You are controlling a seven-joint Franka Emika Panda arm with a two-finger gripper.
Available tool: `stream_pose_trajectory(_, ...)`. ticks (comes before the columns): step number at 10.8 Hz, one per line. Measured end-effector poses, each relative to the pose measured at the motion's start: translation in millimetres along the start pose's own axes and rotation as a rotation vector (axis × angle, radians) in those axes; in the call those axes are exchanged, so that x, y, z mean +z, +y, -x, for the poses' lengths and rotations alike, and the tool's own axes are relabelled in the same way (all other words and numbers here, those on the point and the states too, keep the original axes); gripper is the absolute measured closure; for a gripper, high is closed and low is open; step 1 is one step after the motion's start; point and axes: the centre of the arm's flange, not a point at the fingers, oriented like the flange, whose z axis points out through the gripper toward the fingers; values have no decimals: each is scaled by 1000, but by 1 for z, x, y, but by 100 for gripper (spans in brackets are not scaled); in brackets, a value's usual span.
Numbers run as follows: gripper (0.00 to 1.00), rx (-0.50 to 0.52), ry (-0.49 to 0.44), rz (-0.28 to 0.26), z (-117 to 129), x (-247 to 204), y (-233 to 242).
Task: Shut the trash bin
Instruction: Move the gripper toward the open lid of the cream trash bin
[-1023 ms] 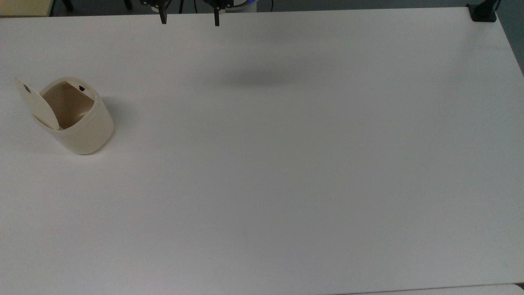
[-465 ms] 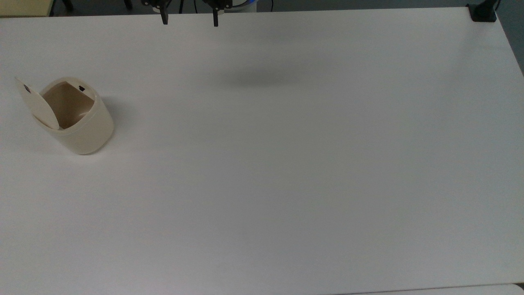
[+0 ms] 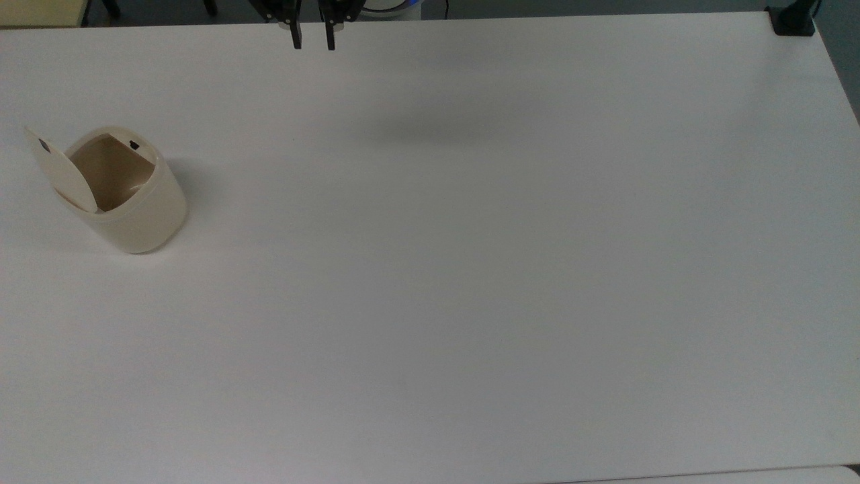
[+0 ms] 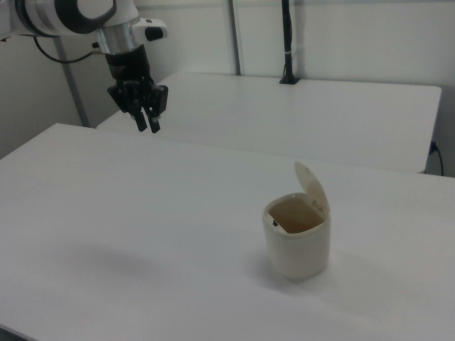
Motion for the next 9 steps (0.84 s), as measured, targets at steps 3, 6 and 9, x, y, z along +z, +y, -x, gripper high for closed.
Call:
stream_pose_trajectory(3,96,-1,0,0,0,0,0)
stream_pose_trajectory(6,99,-1,0,0,0,0,0)
stream_pose_trajectory(9,99,10,-3,1,0,1,7)
